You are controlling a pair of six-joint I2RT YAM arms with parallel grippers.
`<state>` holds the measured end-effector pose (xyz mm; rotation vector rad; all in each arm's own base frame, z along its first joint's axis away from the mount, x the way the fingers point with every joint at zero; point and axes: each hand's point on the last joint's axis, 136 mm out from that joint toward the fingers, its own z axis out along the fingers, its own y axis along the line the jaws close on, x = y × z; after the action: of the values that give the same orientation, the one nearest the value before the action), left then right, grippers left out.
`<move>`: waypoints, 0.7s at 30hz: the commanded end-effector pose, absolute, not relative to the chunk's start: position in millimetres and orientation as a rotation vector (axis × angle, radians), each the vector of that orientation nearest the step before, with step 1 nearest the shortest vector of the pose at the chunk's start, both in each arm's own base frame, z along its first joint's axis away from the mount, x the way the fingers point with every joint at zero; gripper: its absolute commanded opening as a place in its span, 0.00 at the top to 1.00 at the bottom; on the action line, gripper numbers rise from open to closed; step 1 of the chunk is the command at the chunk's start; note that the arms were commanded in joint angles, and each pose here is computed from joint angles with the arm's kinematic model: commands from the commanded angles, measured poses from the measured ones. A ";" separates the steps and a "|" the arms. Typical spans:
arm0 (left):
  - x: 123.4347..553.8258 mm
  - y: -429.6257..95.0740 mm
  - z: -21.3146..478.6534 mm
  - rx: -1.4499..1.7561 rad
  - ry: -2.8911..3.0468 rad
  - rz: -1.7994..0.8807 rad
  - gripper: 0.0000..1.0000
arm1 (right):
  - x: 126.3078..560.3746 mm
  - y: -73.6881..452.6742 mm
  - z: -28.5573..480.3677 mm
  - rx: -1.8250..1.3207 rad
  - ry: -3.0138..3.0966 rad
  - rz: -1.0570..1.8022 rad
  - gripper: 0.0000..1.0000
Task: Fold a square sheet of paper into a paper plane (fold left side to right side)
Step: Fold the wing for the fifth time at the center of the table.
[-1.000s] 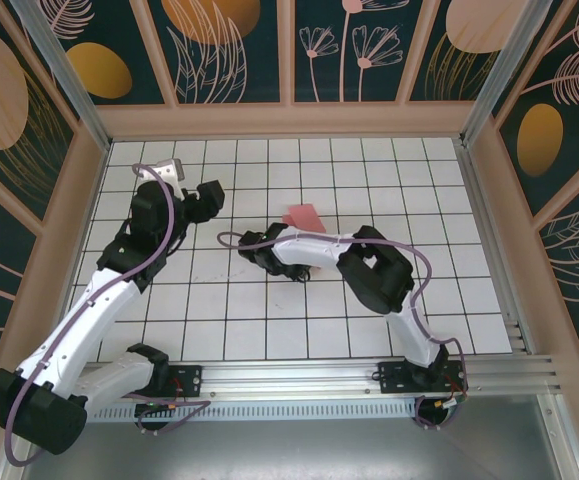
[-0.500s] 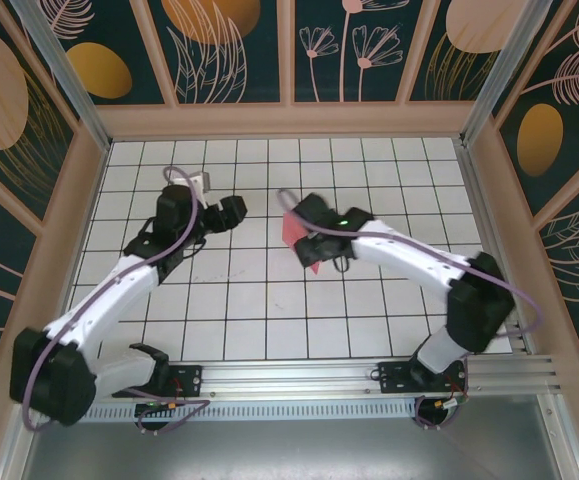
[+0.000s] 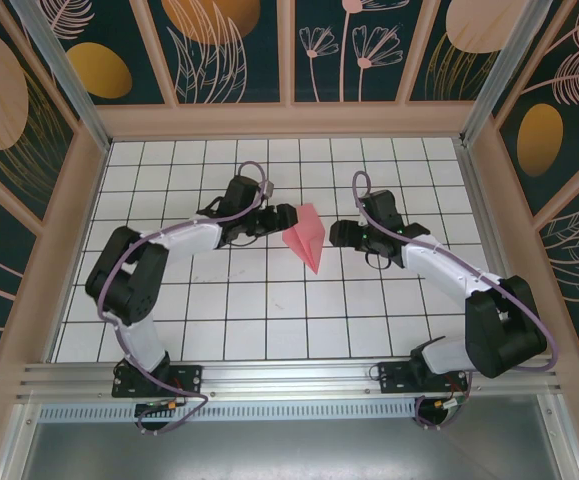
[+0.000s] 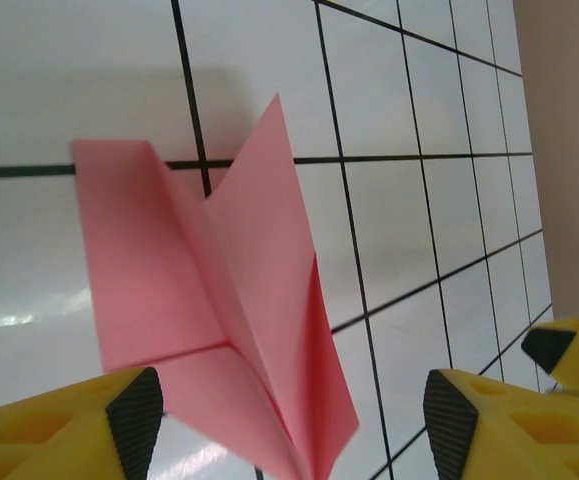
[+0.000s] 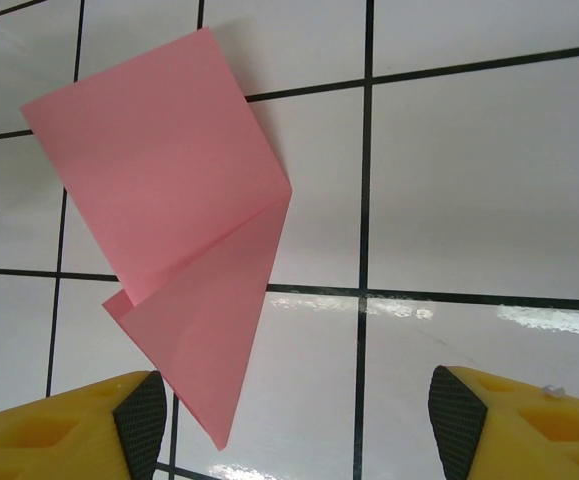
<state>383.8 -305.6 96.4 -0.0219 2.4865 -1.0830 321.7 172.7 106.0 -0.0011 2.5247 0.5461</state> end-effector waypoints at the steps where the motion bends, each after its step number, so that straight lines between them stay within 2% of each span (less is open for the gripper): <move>1: 394.3 -321.2 86.2 -0.012 2.499 -1.122 0.31 | 323.9 173.6 109.1 0.027 2.483 0.624 0.27; 7: 402.4 -333.0 60.0 0.005 2.537 -1.150 0.48 | 322.1 166.8 101.6 0.033 2.492 0.635 0.27; 12: 397.0 -338.7 60.4 0.080 2.515 -1.207 0.71 | 319.6 171.8 105.8 -0.028 2.464 0.746 0.27; 15: 390.4 -335.2 61.5 0.117 2.501 -1.230 0.81 | 319.4 174.9 111.7 -0.071 2.435 0.808 0.28; 21: 370.7 -327.6 64.6 0.233 2.440 -1.355 0.85 | 318.8 183.7 118.8 -0.143 2.401 0.886 0.30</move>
<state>375.5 -326.9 42.9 0.1067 2.5391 -1.2590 319.1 173.6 104.1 -0.0485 2.4714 0.8057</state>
